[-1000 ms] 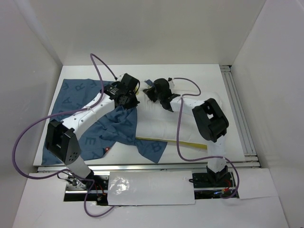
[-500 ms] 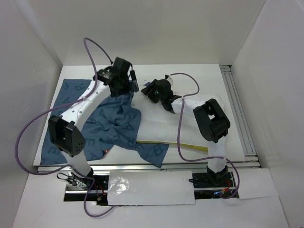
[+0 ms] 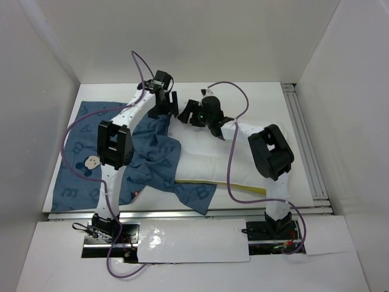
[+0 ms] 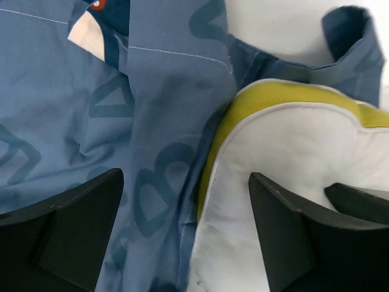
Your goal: Put the pillow into the pillowcase
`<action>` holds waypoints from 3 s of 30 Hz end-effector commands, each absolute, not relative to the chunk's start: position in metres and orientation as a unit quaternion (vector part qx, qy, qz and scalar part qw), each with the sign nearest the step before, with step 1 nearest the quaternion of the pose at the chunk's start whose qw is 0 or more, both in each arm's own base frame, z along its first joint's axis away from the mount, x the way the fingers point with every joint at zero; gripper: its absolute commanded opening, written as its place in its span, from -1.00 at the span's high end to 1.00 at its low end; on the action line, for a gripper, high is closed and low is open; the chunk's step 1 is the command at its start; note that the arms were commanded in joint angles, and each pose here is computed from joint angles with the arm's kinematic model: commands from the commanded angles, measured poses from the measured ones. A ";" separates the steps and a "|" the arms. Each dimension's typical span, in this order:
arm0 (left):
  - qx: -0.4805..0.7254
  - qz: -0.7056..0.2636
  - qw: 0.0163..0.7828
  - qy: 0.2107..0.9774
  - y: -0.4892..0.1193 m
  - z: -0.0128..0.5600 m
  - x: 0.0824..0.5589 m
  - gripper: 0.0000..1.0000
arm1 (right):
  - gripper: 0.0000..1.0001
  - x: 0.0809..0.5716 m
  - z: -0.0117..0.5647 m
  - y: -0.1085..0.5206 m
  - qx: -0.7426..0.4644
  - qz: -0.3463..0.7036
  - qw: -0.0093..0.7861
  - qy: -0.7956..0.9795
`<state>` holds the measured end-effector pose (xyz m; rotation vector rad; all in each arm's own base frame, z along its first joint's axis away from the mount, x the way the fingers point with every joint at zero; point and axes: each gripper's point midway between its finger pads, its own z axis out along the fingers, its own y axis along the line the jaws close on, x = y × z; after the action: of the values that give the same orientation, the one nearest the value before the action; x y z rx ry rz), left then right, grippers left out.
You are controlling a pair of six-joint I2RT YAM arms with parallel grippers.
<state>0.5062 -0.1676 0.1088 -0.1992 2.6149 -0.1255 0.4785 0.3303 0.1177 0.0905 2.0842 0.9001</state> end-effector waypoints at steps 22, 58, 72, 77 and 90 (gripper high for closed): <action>-0.072 -0.001 0.274 0.959 -0.151 0.106 0.502 1.00 | 1.00 0.456 0.065 0.360 -0.199 0.297 0.393 0.847; 0.013 -0.146 0.425 0.893 -0.205 0.268 0.506 1.00 | 1.00 0.316 0.246 0.375 -0.325 0.494 0.551 0.589; 0.126 -0.250 0.431 0.858 -0.263 0.302 0.459 1.00 | 1.00 0.428 0.155 0.398 -0.165 0.479 0.554 0.660; 0.104 -0.219 0.379 0.893 -0.262 0.246 0.473 0.95 | 0.60 0.437 0.177 0.377 -0.118 0.531 0.551 0.633; 0.034 -0.195 0.399 0.896 -0.217 0.278 0.471 -1.00 | -0.69 0.417 0.155 0.284 -0.020 0.314 0.479 0.820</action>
<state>0.4842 -0.2283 0.2238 0.1276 2.3806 -0.4759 0.4272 0.3178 0.1757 -0.1190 1.8473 0.9555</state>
